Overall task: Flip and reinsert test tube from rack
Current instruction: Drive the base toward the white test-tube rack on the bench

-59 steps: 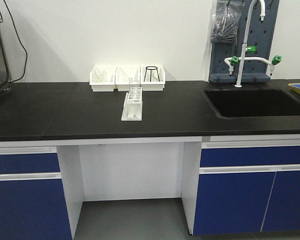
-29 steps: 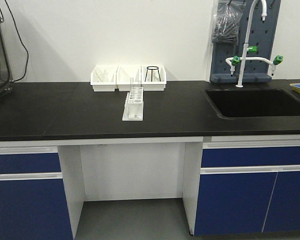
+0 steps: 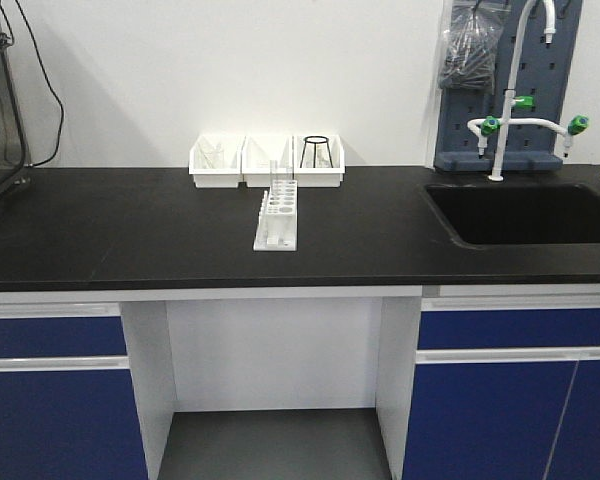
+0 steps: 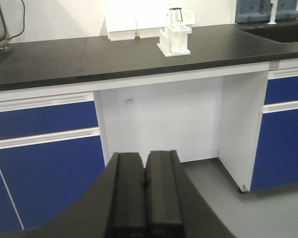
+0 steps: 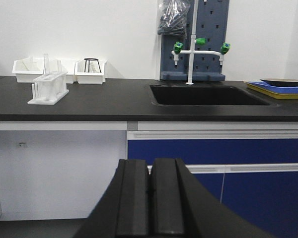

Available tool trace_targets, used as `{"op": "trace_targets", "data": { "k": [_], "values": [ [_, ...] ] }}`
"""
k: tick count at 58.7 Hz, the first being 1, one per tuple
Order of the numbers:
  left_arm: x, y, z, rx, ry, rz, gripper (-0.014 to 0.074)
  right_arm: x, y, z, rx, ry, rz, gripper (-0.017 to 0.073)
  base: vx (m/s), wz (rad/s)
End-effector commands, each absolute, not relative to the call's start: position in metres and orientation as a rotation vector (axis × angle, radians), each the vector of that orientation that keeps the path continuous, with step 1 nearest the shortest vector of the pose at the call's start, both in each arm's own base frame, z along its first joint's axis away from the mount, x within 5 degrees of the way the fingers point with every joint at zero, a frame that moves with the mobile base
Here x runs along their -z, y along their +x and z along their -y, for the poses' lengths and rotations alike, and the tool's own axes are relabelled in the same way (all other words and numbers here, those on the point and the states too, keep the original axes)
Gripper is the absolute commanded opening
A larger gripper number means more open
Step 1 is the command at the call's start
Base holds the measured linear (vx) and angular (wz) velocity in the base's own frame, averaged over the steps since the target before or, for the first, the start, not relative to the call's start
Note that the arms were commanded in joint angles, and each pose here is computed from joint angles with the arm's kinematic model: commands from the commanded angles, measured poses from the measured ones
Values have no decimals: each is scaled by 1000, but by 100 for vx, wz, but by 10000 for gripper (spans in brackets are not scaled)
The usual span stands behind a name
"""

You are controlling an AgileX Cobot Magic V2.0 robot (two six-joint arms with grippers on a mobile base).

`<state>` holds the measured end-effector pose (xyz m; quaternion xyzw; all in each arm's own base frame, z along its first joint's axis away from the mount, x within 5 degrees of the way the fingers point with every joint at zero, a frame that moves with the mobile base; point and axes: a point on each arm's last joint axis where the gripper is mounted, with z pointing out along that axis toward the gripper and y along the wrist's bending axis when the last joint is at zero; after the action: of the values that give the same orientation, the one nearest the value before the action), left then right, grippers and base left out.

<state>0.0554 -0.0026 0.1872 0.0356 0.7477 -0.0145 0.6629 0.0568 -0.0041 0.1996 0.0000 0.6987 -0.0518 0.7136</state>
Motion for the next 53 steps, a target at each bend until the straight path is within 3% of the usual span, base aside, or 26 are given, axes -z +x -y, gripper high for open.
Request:
{"op": "trace_targets", "data": {
  "k": [1,53],
  "values": [
    [-196,55,4,58,75,-1598,-7,-206,55,4,128,2,-1461,-11,24,8],
    [-196,55,4,58,75,-1597,-7,-206,55,4,128,2,-1461,-11,40,2]
  ]
}}
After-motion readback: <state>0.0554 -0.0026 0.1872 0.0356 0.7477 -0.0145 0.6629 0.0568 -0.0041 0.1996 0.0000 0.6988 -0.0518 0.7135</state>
